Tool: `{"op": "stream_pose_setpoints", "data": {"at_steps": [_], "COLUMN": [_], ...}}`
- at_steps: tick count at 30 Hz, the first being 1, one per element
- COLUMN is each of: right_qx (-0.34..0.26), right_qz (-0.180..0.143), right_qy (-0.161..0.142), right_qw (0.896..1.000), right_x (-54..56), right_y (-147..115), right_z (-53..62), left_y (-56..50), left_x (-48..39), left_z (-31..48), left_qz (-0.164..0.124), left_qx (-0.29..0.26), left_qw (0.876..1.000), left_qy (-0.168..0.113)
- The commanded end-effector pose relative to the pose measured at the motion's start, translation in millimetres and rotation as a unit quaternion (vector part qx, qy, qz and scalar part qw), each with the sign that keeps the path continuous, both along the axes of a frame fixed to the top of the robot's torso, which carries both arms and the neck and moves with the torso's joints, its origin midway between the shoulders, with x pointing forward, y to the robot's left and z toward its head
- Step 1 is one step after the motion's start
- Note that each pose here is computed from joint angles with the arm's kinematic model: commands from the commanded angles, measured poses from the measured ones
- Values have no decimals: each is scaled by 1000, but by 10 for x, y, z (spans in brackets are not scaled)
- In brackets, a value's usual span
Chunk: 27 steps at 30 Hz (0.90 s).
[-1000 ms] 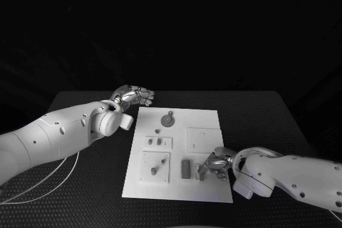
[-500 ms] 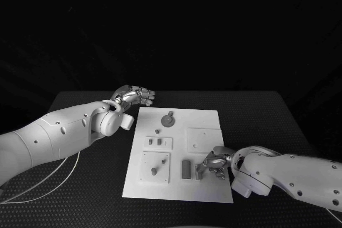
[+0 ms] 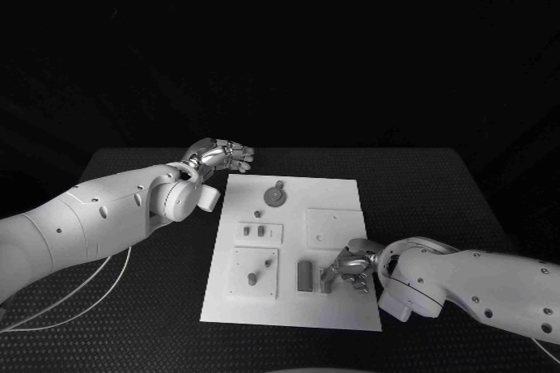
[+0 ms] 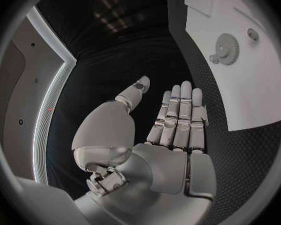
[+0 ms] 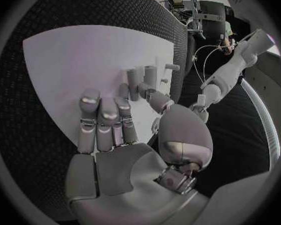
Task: Assemble the parts on the task board
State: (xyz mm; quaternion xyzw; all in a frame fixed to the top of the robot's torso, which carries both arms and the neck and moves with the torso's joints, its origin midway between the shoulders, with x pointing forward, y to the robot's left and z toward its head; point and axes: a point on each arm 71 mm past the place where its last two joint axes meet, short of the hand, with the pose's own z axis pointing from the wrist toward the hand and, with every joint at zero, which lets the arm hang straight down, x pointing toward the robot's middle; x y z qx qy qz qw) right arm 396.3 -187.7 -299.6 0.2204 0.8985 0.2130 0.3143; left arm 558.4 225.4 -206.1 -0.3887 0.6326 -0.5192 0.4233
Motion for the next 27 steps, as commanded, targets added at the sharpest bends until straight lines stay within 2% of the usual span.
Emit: {"op": "stream_pose_setpoints", "data": {"at_steps": [1, 15, 27], "right_qx": [5, 8, 11], "right_qz": [16, 11, 19], "right_qy": [10, 4, 3], "right_qw": [1000, 1000, 1000], "right_x": [-25, -8, -21], "right_y": [53, 61, 92], "right_z": [-6, -4, 2], "left_y": [-32, -36, -36], "left_x": [-4, -3, -3], "left_z": [12, 12, 12], "left_qz": [-9, -9, -9], "left_qx": [-4, -4, -4], "left_qw": [1000, 1000, 1000], "left_qy": [-2, -2, -2]}}
